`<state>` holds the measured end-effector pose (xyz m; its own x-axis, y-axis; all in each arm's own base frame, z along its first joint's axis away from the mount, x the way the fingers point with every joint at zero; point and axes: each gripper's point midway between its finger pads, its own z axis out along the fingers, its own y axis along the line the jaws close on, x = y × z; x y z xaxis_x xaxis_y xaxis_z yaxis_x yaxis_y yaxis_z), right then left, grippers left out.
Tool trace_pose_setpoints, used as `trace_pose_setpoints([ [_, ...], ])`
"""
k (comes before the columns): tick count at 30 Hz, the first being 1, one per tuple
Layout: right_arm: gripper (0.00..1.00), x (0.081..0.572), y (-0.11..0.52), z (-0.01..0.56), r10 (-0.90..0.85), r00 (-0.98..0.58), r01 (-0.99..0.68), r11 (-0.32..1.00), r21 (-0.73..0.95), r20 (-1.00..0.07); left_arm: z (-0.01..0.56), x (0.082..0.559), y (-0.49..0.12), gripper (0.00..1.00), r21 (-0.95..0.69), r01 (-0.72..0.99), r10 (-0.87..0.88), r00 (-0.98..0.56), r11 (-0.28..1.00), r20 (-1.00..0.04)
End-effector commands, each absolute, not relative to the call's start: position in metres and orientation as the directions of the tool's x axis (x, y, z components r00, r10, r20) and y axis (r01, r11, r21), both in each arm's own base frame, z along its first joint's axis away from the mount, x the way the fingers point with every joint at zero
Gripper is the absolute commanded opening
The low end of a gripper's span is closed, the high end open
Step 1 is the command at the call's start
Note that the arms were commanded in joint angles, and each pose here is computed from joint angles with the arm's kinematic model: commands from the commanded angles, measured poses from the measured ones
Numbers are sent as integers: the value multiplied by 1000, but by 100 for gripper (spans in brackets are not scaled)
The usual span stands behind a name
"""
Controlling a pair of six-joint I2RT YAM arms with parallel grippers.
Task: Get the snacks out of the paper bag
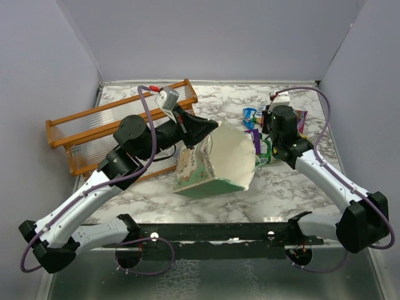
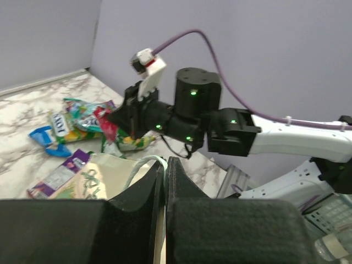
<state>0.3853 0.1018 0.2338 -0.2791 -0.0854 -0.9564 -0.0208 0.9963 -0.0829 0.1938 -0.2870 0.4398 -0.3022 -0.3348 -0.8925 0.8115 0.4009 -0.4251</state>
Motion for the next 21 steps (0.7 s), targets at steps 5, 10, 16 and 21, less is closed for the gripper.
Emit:
trace_pose_setpoints([
  [5, 1, 383, 92, 194, 23, -367, 17, 1000, 18, -930, 492, 158, -318, 0, -465, 885, -410, -410, 38, -814],
  [10, 1, 381, 93, 183, 4, -390, -2, 1000, 5, -921, 495, 152, -320, 0, -483, 875, -444, -449, -40, -776],
  [16, 1, 385, 96, 175, 0, -408, -12, 1000, 5, -913, 489, 159, -343, 0, -524, 844, -405, -522, -116, -751],
  [21, 2, 389, 96, 173, -6, -420, -5, 1000, -4, -908, 481, 164, -361, 0, -546, 821, -379, -565, -168, -733],
])
